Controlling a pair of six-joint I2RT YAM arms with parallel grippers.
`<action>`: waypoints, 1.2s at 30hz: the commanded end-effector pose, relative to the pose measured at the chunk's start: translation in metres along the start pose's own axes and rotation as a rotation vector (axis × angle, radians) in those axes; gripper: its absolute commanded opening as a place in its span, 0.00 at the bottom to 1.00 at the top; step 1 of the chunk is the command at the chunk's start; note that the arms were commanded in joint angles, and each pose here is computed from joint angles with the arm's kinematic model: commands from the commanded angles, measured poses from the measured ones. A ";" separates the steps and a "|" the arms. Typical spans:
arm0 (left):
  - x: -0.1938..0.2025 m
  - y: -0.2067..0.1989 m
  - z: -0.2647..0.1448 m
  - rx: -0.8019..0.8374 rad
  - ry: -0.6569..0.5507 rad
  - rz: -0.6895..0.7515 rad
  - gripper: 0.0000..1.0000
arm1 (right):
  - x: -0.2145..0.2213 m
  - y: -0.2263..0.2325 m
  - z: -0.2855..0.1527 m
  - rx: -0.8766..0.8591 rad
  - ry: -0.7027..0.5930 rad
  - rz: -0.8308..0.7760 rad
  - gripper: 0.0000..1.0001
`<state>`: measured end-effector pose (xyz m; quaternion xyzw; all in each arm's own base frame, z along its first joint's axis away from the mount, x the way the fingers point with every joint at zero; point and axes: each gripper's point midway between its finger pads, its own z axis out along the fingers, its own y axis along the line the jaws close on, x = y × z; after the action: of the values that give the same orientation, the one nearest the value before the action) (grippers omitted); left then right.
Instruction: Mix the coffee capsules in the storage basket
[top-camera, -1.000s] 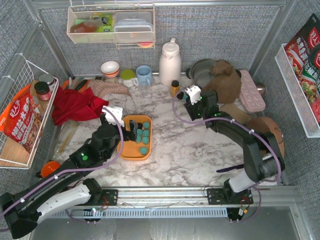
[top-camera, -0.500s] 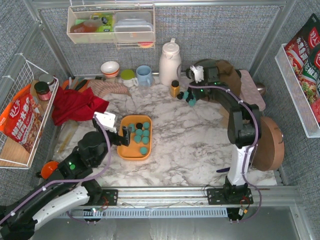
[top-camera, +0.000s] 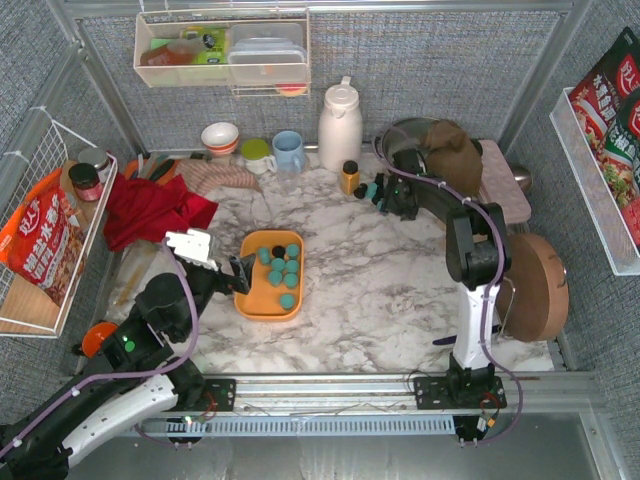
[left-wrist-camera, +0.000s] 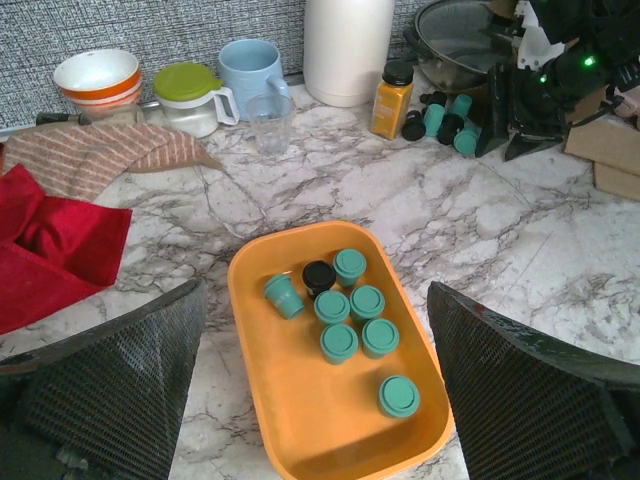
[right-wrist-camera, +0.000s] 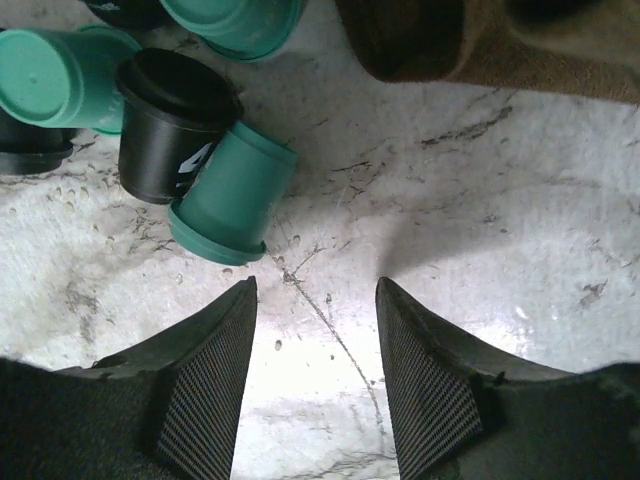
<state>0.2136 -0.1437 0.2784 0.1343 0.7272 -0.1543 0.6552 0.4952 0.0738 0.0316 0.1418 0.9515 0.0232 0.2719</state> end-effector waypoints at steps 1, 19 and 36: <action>-0.005 -0.001 0.000 0.003 -0.017 -0.026 0.99 | -0.021 0.009 -0.004 -0.010 -0.109 0.178 0.56; -0.005 -0.004 0.000 0.020 -0.014 -0.031 0.99 | -0.041 0.016 0.013 0.082 -0.172 0.291 0.56; -0.004 -0.004 0.000 0.015 -0.011 -0.028 0.99 | -0.022 0.012 0.022 0.124 -0.108 0.321 0.47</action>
<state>0.2119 -0.1467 0.2770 0.1326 0.7295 -0.1654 0.6502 0.5322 0.0775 0.0278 0.2967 0.9024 -0.0005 0.3124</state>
